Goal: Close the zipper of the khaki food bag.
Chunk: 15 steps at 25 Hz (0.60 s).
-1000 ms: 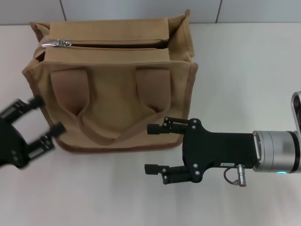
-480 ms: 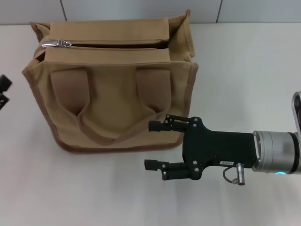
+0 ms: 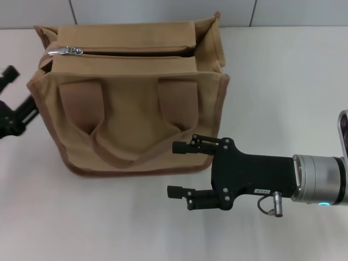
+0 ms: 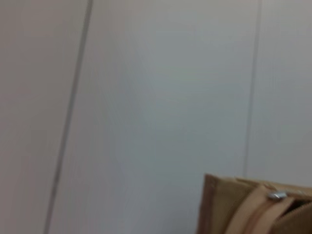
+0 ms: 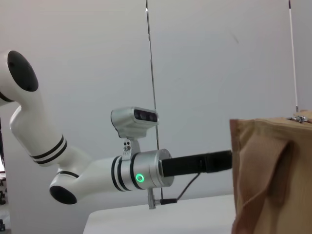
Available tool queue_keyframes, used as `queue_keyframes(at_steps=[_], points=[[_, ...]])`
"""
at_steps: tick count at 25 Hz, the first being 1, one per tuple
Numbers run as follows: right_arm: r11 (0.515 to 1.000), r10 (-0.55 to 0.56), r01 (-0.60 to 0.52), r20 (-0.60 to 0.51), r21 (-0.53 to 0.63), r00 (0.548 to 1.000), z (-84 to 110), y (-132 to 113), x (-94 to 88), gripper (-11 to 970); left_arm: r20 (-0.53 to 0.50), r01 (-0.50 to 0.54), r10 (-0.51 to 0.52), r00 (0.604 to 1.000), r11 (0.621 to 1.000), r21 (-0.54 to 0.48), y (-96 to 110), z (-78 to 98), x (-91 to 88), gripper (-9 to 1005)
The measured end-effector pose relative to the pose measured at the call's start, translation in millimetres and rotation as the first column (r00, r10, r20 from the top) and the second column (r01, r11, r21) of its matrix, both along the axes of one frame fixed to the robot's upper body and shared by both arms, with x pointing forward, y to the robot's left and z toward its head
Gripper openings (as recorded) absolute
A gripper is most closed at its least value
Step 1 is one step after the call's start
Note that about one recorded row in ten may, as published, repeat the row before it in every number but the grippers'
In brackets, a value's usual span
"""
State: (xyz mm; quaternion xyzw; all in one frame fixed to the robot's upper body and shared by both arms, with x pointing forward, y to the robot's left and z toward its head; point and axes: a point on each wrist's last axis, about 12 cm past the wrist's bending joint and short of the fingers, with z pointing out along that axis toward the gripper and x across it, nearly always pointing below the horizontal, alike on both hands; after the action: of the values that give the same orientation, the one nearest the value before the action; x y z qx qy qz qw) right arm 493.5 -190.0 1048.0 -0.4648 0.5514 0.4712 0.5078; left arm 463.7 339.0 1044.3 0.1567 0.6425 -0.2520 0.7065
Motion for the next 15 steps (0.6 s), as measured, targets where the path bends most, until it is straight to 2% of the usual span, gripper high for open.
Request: queue_keyframes(at_steps=[4,9,15], points=[[1.0,0.005,-0.005,-0.001,0.002,1.0,0.0,0,-0.8,760,0.0,0.025,-0.025,1.0,0.999,0.031,-10,-2.2,7.6,743],[1.0,0.007,-0.007,0.001,0.007,1.0,1.3,1,0.3,756,0.06,0.0,-0.003,0.998,0.999,0.049,-17,-0.3,14.4,740],[1.0,0.003,-0.003,-0.006,0.011,1.0,0.6,1,-0.6,752,0.082,0.006,-0.011,0.997,0.999,0.052,-26,6.0,32.2,735]])
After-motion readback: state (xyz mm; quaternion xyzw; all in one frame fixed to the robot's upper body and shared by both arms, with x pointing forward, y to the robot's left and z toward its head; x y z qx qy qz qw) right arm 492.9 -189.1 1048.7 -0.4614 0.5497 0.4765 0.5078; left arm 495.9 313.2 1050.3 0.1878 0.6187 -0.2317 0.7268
